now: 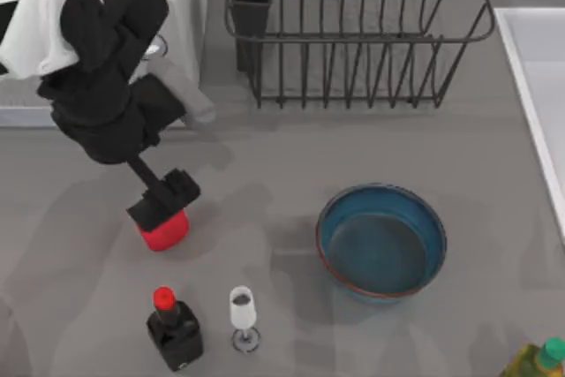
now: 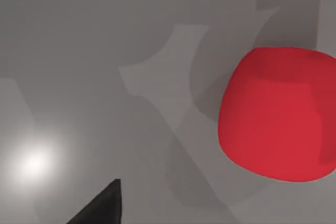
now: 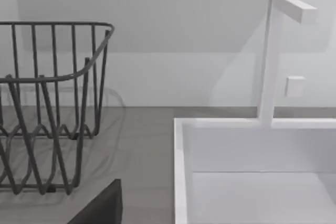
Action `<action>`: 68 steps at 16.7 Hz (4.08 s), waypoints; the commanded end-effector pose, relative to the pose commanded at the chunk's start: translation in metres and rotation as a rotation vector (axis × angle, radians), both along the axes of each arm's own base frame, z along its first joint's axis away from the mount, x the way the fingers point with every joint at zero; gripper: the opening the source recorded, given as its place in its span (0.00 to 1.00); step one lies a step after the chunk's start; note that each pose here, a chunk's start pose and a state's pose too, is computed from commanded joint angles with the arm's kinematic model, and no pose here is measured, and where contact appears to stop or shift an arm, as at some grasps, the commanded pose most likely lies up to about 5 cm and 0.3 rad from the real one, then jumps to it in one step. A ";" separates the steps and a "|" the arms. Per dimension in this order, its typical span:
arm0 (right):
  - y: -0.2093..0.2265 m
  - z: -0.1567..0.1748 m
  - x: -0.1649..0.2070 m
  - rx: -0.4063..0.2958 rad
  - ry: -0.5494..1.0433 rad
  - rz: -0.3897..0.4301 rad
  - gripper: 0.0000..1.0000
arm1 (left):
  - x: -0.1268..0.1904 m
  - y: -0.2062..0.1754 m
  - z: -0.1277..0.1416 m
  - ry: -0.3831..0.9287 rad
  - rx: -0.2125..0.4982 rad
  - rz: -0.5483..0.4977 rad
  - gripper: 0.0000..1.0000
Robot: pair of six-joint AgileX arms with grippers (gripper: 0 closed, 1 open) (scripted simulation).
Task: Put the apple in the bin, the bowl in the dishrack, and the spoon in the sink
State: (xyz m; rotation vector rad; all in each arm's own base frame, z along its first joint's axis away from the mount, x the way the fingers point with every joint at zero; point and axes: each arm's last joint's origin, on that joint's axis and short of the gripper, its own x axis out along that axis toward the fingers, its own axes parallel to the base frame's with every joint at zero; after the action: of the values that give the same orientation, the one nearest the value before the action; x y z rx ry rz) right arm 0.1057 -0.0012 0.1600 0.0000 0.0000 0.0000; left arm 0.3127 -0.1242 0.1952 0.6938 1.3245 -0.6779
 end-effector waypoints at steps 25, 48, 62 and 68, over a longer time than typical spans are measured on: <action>0.000 0.000 0.000 0.000 0.000 0.000 1.00 | 0.015 -0.018 -0.089 0.111 0.055 -0.080 0.77; 0.000 0.000 0.000 0.000 0.000 0.000 1.00 | 0.018 -0.021 -0.062 0.104 0.035 -0.078 0.00; 0.000 0.000 0.000 0.000 0.000 0.000 1.00 | 0.013 -0.015 0.020 0.109 0.037 -0.094 0.00; 0.000 0.000 0.000 0.000 0.000 0.000 1.00 | 0.001 0.024 0.052 0.072 0.033 -0.337 0.00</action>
State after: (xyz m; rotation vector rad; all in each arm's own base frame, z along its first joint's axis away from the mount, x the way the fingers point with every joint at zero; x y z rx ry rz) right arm 0.1057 -0.0012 0.1600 0.0000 0.0000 0.0000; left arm 0.3137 -0.1007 0.2476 0.9383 1.2992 -0.9604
